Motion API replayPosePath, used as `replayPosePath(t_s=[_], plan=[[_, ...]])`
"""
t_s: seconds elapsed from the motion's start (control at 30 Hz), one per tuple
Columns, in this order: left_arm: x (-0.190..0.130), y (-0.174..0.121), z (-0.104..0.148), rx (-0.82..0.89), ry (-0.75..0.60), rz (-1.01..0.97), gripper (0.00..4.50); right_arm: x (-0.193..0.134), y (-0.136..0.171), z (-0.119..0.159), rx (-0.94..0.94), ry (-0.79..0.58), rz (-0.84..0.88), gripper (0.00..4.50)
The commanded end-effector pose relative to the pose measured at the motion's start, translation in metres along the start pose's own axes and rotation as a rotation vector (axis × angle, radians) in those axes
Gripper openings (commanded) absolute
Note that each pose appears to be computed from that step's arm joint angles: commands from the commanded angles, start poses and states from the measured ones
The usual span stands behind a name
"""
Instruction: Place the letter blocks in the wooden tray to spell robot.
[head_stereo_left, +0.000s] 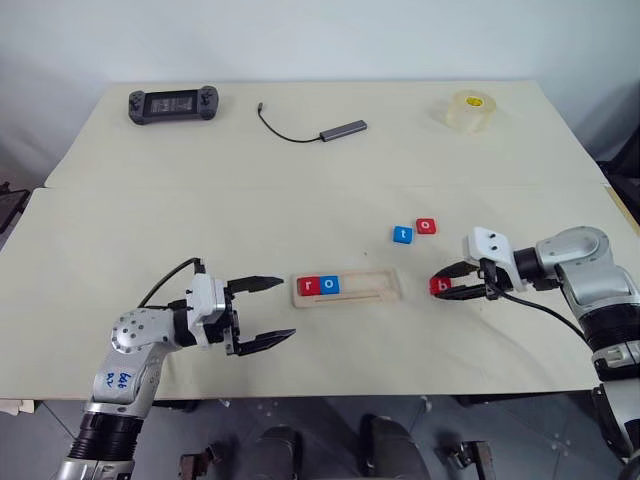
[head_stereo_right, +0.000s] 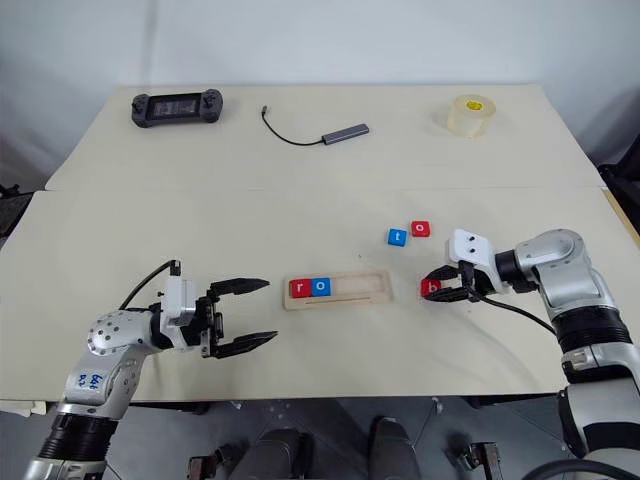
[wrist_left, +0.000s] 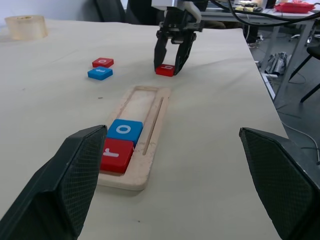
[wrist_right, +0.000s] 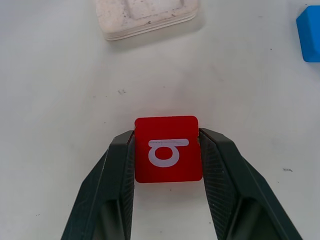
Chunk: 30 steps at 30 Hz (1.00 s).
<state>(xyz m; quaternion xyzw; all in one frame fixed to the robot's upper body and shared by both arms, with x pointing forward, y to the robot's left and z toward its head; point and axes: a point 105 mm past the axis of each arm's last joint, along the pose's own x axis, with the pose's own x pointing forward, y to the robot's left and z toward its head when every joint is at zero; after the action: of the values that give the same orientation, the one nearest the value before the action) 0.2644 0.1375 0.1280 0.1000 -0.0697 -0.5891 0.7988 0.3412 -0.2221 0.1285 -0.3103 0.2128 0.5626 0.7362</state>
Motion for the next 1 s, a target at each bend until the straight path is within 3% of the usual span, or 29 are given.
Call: replayPosePath(t_s=[0.03,0.2,0.43,0.73,1.0], plan=[[-0.003,0.002,0.011,0.046,-0.017,0.013,4.50,0.003,-0.001,0.020,-0.048,-0.045,0.025,1.47],[-0.003,0.001,0.010,0.044,-0.017,0.016,4.50,0.015,0.008,0.080,-0.086,-0.159,0.105,1.47],[0.000,-0.003,0.007,0.037,-0.022,0.021,4.50,0.062,0.012,0.117,-0.118,-0.125,0.105,1.47],[-0.005,-0.002,0.008,0.044,-0.010,0.055,4.50,0.087,0.011,0.124,-0.167,-0.130,0.110,1.47],[-0.008,-0.004,0.008,0.043,-0.003,0.072,4.50,0.091,0.015,0.123,-0.158,-0.126,0.138,1.47]])
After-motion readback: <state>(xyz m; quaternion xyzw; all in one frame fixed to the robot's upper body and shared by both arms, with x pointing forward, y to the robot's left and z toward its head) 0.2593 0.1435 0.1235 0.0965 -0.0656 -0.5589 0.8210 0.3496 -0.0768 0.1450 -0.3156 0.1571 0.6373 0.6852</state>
